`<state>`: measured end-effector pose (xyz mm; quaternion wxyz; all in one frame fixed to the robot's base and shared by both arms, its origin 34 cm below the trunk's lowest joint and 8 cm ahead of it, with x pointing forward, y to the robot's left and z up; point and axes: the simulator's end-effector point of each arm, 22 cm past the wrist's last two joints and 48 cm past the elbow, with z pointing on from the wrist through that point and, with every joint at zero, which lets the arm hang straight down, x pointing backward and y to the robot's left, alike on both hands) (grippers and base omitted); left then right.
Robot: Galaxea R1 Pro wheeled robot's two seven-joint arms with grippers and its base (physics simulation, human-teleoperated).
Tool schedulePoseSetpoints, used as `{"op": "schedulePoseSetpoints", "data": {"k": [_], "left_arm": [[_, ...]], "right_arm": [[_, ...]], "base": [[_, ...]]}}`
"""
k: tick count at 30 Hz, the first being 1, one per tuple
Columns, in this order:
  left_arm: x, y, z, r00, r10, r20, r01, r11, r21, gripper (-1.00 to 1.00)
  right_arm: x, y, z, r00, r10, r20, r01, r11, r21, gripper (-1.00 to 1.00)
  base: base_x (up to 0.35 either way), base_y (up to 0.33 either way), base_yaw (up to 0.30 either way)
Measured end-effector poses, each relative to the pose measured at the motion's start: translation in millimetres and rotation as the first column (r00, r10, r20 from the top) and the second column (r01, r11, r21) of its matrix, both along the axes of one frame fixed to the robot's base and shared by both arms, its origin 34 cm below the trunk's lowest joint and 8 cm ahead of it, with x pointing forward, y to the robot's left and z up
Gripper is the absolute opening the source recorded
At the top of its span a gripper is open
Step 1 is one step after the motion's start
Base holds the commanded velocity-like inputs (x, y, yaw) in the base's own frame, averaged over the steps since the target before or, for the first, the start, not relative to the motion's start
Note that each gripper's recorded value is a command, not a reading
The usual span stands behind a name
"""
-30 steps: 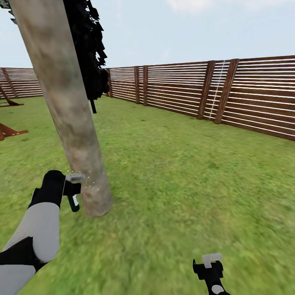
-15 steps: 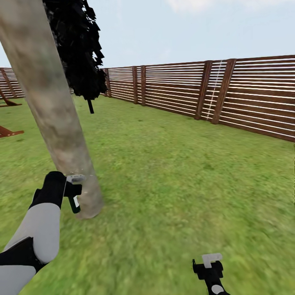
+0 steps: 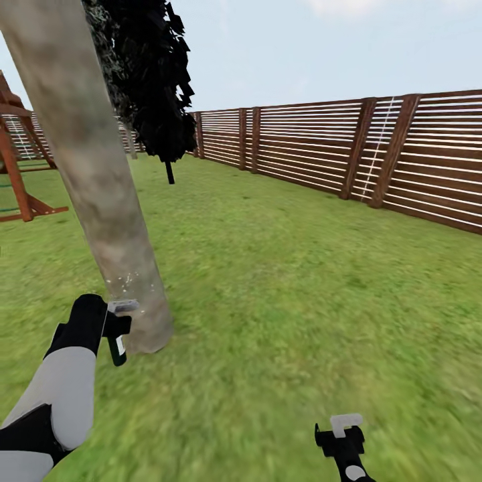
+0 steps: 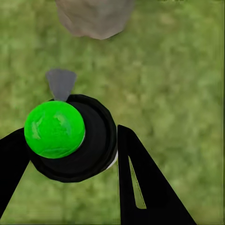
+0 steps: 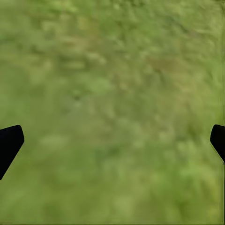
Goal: In the garden, pick up the pesticide atomizer on the floor and spray pesticide onto both trees until each tree trunk is fully covered.
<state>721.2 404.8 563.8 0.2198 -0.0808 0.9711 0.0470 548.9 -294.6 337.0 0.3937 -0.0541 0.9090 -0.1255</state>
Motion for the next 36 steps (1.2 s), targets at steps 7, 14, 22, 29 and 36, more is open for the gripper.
{"op": "schedulePoseSetpoints", "data": {"k": [7,14,22,29,36], "left_arm": [[3.0,-6.0,2.2,1.0,-0.004,0.006,0.004,1.0,-0.005,-1.0],[-54.4,42.2,-56.9,0.998,-0.006,-0.058,0.01,0.997,0.072,-1.0],[-45.3,23.2,-56.4,0.999,-0.022,-0.027,0.023,0.999,0.043,-1.0],[-55.6,29.1,-65.4,0.999,-0.016,-0.046,0.019,0.999,0.049,-1.0],[-63.1,24.4,-75.0,0.998,-0.022,-0.06,0.024,0.999,0.04,-1.0]], "right_arm": [[-0.4,-1.3,-0.1,1.0,-0.001,0.0,0.001,1.0,-0.002,1.0],[-0.2,0.0,-0.2,1.0,0.0,0.0,0.0,1.0,0.0,1.0],[-0.2,0.1,-0.3,1.0,0.0,-0.001,0.0,1.0,0.0,1.0],[0.0,0.3,-0.4,1.0,0.001,-0.001,-0.001,1.0,0.001,1.0],[-0.4,0.3,-0.3,1.0,0.001,-0.001,-0.001,1.0,0.001,1.0]], "base": [[0.219,-0.214,0.006],[0.224,-0.21,0.04],[0.155,-0.232,0.263],[0.003,-0.273,0.174],[0.111,-0.265,0.003]]}}
